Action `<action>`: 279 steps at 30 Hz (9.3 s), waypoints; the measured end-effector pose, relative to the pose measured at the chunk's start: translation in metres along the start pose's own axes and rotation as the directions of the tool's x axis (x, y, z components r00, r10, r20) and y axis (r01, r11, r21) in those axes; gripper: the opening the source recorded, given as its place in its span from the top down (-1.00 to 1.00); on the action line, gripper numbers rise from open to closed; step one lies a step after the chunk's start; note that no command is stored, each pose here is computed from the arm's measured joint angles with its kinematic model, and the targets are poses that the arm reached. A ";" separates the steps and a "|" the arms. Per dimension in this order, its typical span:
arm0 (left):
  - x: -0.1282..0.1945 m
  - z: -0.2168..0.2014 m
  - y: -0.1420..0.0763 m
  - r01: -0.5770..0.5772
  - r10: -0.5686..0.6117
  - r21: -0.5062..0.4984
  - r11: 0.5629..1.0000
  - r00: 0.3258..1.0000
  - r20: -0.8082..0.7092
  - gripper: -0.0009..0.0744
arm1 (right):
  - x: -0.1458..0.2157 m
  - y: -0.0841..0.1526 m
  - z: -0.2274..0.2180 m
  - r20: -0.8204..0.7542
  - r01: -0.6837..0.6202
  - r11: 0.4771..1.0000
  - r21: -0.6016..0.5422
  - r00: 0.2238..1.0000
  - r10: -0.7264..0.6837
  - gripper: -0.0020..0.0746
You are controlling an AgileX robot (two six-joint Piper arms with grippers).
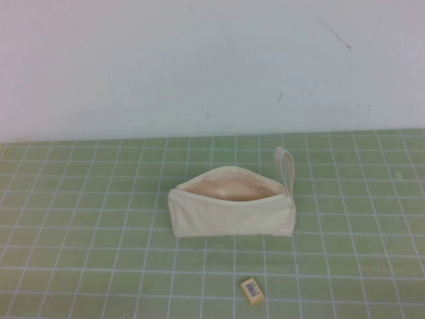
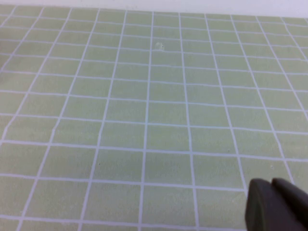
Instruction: Put eraser into pencil case
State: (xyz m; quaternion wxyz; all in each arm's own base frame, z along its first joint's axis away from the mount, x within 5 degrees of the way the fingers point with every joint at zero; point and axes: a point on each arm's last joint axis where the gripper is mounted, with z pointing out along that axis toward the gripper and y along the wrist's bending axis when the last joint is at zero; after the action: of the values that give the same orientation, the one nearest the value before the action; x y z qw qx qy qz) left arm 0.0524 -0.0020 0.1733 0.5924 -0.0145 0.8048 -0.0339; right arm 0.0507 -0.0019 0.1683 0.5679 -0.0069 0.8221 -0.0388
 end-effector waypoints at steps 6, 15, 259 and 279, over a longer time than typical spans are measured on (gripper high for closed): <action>0.000 0.000 0.000 0.003 -0.003 0.000 1.000 1.000 0.000 0.98 | 0.000 0.000 0.000 0.000 0.000 1.000 0.000 1.000 0.000 0.95; 0.000 0.000 0.000 0.003 -0.003 0.000 1.000 1.000 0.000 0.98 | 0.000 0.000 0.000 0.000 0.000 1.000 0.000 1.000 0.000 0.95; 0.000 0.000 0.000 0.003 -0.003 0.000 1.000 1.000 0.000 0.98 | -0.235 0.004 -0.057 -0.165 0.501 0.784 -0.367 0.794 -0.585 0.95; 0.000 0.000 0.000 0.003 -0.003 0.000 1.000 1.000 0.000 0.98 | -0.123 -0.017 -0.066 0.290 0.373 0.900 0.225 0.856 -0.427 0.95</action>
State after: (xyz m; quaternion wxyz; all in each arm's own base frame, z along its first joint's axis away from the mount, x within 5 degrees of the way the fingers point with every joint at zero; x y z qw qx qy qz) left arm 0.0524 -0.0020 0.1733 0.5924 -0.0156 0.8048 -0.0347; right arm 0.0320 -0.0078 0.3080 0.6764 -0.1387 0.6889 -0.2207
